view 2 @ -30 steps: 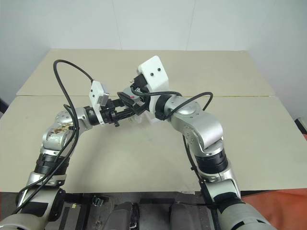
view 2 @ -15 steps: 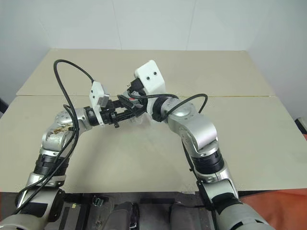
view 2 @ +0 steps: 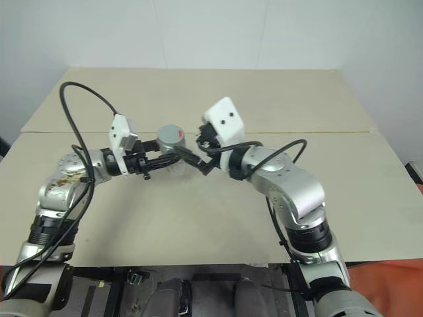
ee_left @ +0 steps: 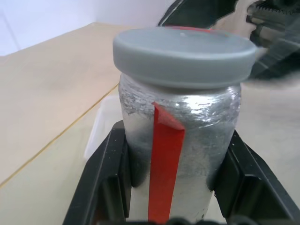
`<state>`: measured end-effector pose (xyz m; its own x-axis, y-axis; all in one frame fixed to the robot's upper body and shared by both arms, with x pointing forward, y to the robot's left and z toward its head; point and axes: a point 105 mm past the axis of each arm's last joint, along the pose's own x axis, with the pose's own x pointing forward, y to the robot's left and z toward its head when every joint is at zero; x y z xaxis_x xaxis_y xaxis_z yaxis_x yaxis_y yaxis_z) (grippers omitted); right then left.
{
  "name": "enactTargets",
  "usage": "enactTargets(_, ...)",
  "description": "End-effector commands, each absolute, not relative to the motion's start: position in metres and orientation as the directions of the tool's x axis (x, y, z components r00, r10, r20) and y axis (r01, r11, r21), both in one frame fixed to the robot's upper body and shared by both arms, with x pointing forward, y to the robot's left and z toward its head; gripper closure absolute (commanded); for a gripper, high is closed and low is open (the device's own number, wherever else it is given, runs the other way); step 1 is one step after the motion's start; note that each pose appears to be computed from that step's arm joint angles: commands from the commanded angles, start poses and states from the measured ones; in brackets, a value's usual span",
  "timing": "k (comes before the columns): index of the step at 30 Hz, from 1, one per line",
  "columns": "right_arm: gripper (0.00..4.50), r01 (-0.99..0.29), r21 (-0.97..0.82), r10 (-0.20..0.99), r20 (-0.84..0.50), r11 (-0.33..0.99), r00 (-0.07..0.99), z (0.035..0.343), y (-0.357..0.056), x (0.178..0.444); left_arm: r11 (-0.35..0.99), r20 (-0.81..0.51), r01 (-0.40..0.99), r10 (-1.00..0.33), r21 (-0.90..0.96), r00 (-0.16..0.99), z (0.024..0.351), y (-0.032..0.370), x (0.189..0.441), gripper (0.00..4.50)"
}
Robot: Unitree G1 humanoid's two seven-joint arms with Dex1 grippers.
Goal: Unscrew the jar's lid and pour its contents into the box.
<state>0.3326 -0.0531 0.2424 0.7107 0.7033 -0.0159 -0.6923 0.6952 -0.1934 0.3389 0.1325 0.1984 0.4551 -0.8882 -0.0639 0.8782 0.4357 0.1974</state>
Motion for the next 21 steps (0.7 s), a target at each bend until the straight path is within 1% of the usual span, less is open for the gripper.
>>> enactTargets(1, 0.04, -0.677, -0.214, 0.700, 0.047, 0.704, 0.713, 0.259, -0.062, 0.327, 0.406, -0.035, 0.883, -0.904, 0.235, 0.425, 0.212, 0.132, 0.331, 2.60)
enactTargets(8, 0.04, -0.714, -0.233, 0.740, 0.040, 0.660, 0.671, 0.259, -0.066, 0.318, 0.398, -0.037, 0.887, -0.908, 0.234, 0.417, 0.212, 0.134, 0.330, 2.60)
enactTargets(12, 0.04, -0.777, -0.227, 0.805, 0.054, 0.587, 0.591, 0.267, -0.064, 0.308, 0.409, -0.027, 0.881, -0.904, 0.237, 0.427, 0.212, 0.131, 0.336, 2.60)
enactTargets(15, 0.04, -0.806, -0.232, 0.836, 0.073, 0.544, 0.543, 0.276, -0.055, 0.301, 0.460, -0.011, 0.848, -0.877, 0.262, 0.480, 0.214, 0.122, 0.349, 2.60)
enactTargets(16, 0.04, -0.806, -0.233, 0.836, 0.077, 0.545, 0.543, 0.278, -0.051, 0.301, 0.476, -0.002, 0.838, -0.869, 0.267, 0.494, 0.215, 0.118, 0.353, 2.60)
enactTargets(18, 0.04, -0.784, -0.210, 0.810, 0.086, 0.584, 0.581, 0.281, -0.040, 0.309, 0.493, 0.019, 0.828, -0.862, 0.266, 0.507, 0.217, 0.110, 0.358, 2.60)
enactTargets(21, 0.04, -0.767, -0.196, 0.790, 0.089, 0.611, 0.606, 0.281, -0.024, 0.315, 0.475, 0.033, 0.841, -0.875, 0.258, 0.484, 0.217, 0.100, 0.357, 2.60)
